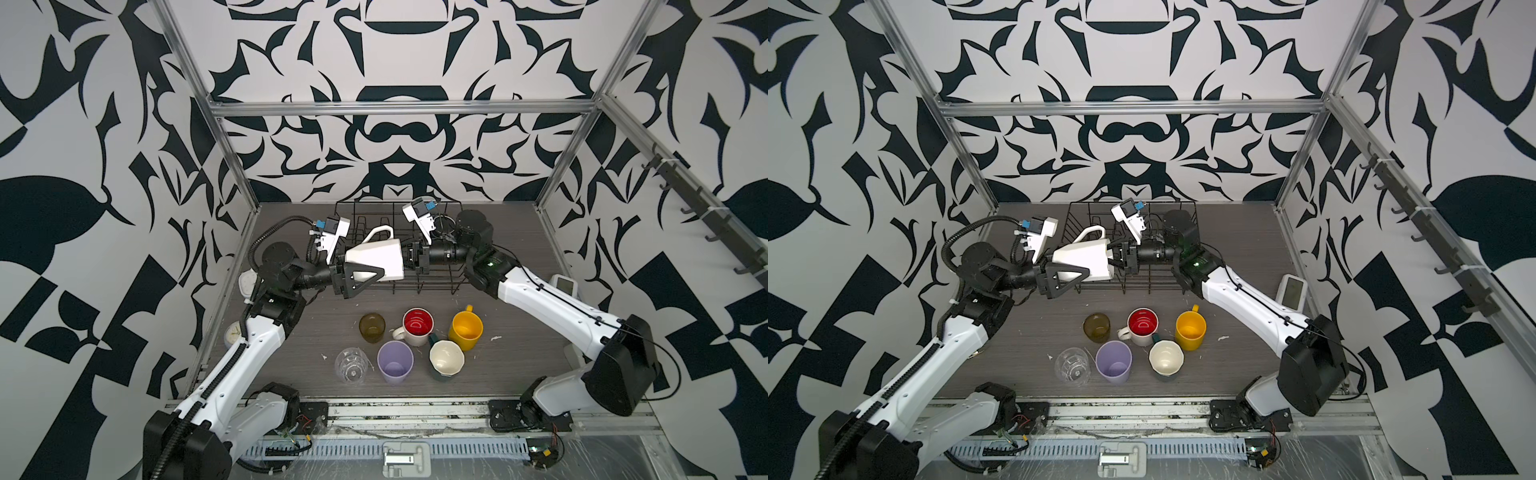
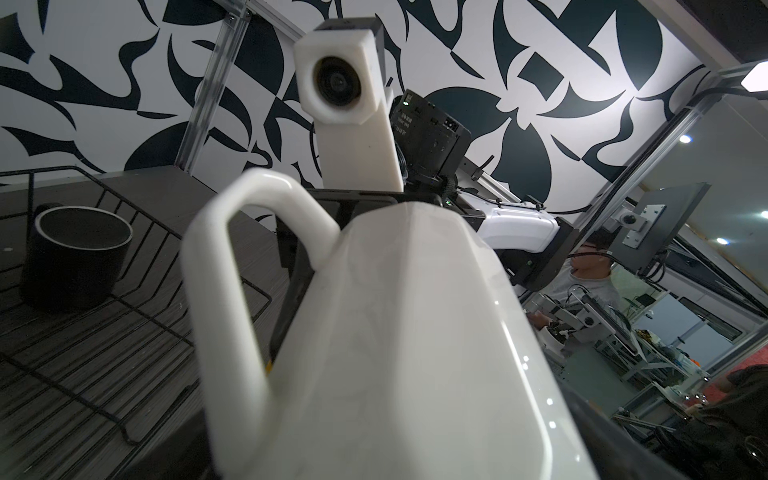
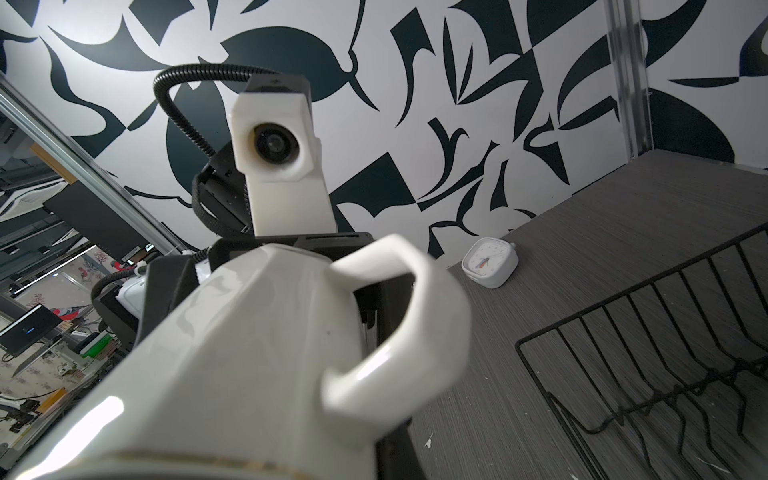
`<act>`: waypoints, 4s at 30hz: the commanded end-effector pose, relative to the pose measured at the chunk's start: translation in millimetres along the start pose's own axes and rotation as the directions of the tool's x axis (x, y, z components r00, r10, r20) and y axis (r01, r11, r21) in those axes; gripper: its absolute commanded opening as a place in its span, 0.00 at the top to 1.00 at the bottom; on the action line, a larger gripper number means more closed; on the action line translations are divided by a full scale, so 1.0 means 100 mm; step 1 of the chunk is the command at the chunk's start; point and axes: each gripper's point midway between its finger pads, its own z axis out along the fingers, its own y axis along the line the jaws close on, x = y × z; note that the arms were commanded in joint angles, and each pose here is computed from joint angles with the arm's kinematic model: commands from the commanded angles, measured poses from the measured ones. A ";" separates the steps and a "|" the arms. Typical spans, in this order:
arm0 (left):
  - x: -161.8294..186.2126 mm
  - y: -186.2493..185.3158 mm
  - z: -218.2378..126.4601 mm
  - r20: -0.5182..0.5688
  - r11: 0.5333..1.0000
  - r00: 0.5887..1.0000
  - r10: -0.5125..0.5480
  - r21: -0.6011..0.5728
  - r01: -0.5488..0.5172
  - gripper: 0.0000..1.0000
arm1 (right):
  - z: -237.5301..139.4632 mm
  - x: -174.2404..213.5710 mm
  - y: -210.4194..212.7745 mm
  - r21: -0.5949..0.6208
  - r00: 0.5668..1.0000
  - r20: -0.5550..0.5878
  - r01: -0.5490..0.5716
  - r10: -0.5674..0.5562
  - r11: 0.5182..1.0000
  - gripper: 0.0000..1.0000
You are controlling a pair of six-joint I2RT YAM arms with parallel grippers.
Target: Load the cups into the dish rack
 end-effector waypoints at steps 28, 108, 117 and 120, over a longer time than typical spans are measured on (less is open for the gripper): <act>-0.19 -0.15 0.01 0.035 0.994 0.994 0.107 0.031 -0.108 0.31 | -0.01 -0.20 0.25 -0.074 0.998 0.048 0.051 -0.048 0.996 1.00; -0.49 1.93 0.32 -0.033 0.636 0.965 -0.260 -0.758 0.145 1.00 | -2.33 0.08 -0.82 0.853 0.965 0.261 -0.222 -0.016 0.472 0.13; -0.39 2.36 0.67 -0.106 0.527 0.949 -0.298 -0.847 0.071 1.00 | -2.37 0.15 -0.83 0.863 0.970 0.242 -0.208 -0.015 0.460 0.13; -0.33 2.50 0.81 -0.145 0.500 0.940 -0.309 -0.866 0.031 1.00 | -2.38 0.19 -0.84 0.866 0.972 0.237 -0.205 -0.012 0.457 0.13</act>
